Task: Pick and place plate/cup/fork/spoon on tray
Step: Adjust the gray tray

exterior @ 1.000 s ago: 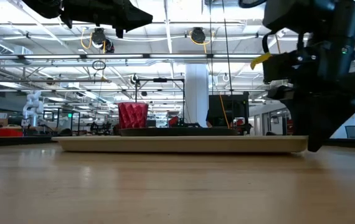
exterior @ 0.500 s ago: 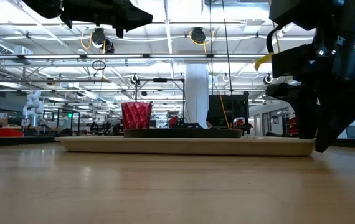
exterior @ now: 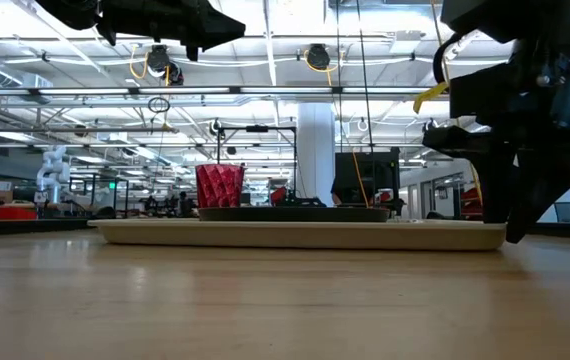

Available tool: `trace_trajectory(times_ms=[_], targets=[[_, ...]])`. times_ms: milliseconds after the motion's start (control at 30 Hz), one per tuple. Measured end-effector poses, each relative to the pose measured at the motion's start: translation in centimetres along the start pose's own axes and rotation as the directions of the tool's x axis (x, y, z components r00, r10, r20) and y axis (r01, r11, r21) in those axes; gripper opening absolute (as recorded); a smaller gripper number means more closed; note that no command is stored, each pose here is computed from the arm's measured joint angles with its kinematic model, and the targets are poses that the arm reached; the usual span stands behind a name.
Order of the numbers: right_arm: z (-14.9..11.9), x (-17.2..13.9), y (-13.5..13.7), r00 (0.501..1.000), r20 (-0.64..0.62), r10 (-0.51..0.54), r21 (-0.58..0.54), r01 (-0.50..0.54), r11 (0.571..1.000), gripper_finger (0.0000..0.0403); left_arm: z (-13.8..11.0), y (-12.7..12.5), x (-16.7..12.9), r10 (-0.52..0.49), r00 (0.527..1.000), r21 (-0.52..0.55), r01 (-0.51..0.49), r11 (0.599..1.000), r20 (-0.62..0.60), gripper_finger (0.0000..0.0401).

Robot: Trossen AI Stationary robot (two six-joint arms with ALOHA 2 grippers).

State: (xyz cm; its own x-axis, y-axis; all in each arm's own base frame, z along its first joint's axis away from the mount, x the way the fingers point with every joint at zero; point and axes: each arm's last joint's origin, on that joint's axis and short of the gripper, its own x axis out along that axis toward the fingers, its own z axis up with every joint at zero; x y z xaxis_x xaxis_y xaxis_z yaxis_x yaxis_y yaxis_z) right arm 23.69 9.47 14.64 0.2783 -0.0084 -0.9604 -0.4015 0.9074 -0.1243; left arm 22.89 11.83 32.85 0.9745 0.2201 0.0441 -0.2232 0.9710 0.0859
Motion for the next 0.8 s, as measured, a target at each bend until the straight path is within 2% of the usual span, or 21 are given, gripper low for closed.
trace_trajectory(times_ms=[500, 800], targets=[[0.22, -0.04, 0.35, 1.000, 0.021, 0.007, -0.125, -0.004, 0.992, 0.0037, 0.01, 0.01, 0.00, 0.000, 1.000, 0.000, 0.000, 1.000, 0.001, 0.0081], [0.51, -0.08, 0.54, 0.999, 0.050, 0.010, -0.238, 0.003, 0.971, 0.0032, 0.05, 0.01, 0.00, 0.001, 1.000, -0.002, -0.001, 1.000, 0.005, 0.0081]])
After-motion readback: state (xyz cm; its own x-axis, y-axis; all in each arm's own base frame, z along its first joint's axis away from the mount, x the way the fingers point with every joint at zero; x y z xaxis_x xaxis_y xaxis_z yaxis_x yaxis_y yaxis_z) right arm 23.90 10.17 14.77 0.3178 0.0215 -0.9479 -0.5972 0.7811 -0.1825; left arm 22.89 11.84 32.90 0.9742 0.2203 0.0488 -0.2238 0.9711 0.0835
